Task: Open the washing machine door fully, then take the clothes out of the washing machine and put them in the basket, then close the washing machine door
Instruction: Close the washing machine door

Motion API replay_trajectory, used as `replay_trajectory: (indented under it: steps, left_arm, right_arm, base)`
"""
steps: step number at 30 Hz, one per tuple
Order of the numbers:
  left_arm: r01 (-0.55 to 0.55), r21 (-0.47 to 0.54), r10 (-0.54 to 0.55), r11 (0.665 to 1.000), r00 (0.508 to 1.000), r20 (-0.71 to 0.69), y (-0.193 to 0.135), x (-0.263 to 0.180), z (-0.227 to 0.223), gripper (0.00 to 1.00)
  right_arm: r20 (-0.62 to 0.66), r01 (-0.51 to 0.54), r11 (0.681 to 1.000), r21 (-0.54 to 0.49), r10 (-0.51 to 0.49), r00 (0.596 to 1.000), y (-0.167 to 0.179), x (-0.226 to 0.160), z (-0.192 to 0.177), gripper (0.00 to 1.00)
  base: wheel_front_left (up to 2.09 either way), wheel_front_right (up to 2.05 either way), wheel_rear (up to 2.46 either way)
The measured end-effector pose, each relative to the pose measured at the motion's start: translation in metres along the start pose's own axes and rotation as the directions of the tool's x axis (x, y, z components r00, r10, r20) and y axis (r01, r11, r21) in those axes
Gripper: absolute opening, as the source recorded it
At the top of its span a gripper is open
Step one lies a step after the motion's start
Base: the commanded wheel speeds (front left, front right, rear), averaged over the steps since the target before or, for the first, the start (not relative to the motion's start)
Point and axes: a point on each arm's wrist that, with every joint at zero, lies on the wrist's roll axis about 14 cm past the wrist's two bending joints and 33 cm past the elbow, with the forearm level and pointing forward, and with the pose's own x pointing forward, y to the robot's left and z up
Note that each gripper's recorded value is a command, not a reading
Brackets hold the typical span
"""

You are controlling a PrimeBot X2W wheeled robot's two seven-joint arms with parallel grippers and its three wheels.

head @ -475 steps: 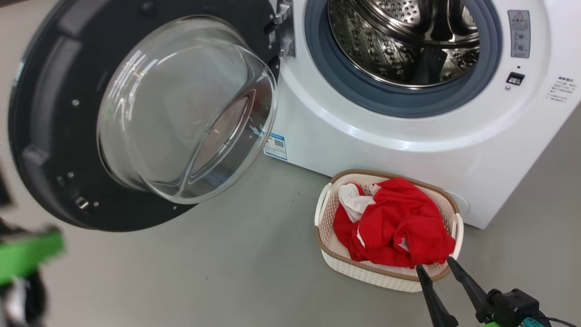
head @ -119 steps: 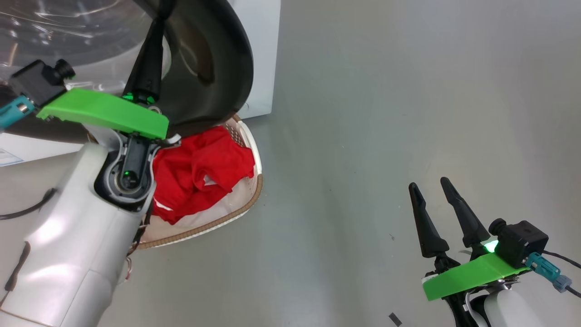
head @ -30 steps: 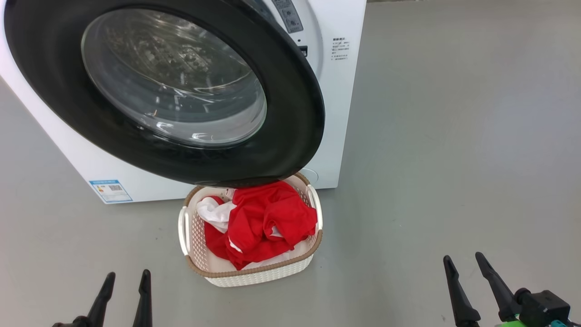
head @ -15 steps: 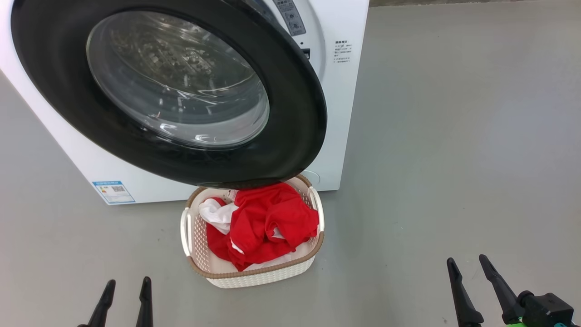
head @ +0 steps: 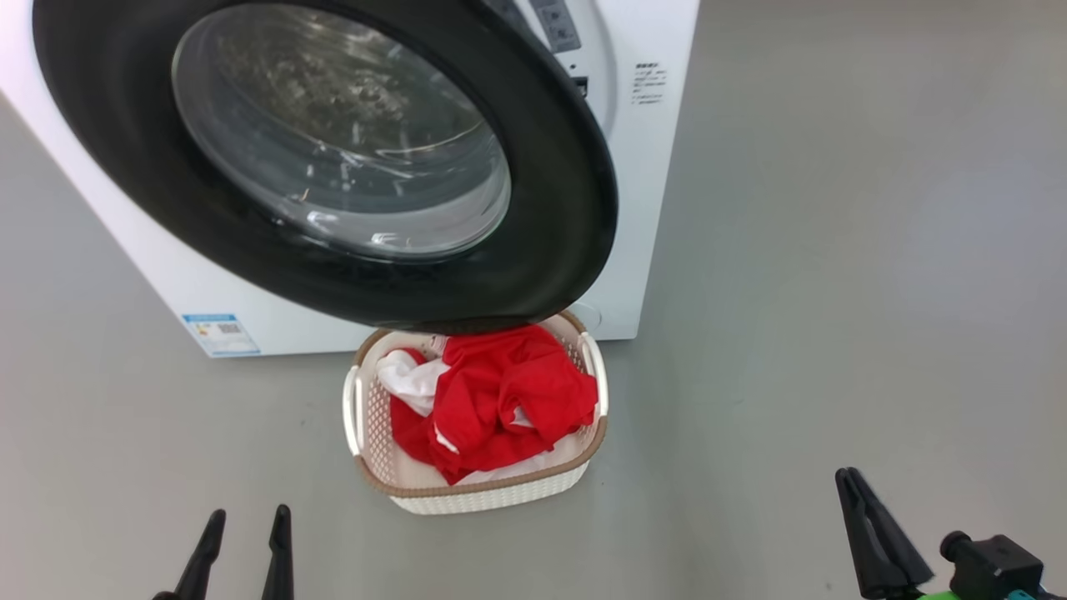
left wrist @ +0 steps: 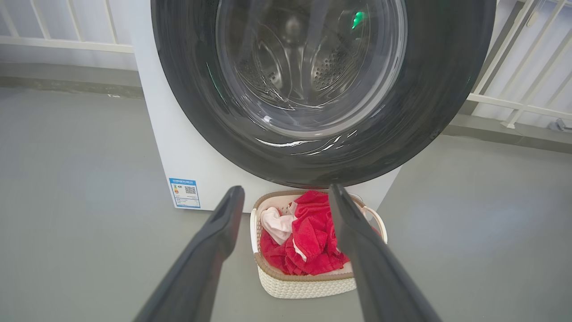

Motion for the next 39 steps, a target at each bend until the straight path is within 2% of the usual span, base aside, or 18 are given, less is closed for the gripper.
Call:
replay_trajectory:
  steps: [5,17,39]
  left_arm:
    - [-0.012,-0.011,0.012,1.000,1.000,0.002,0.001,0.003,0.000,1.00]
    - [-0.043,-0.033,0.043,0.999,0.999,0.001,0.008,0.015,-0.001,1.00]
    - [-0.094,-0.070,0.092,0.993,0.995,-0.033,0.021,0.038,-0.013,1.00]
  right_arm:
    - [-0.005,-0.037,0.999,0.003,0.037,0.999,0.011,0.012,-0.001,0.00]
    - [0.057,-0.206,0.979,0.012,0.205,0.977,0.068,0.077,0.018,0.00]
    - [0.073,-0.367,0.930,0.013,0.365,0.928,0.124,0.165,0.011,0.00]
  base:
    - [0.00,0.00,0.00]
    - [0.00,0.00,0.00]
    - [0.00,0.00,0.00]
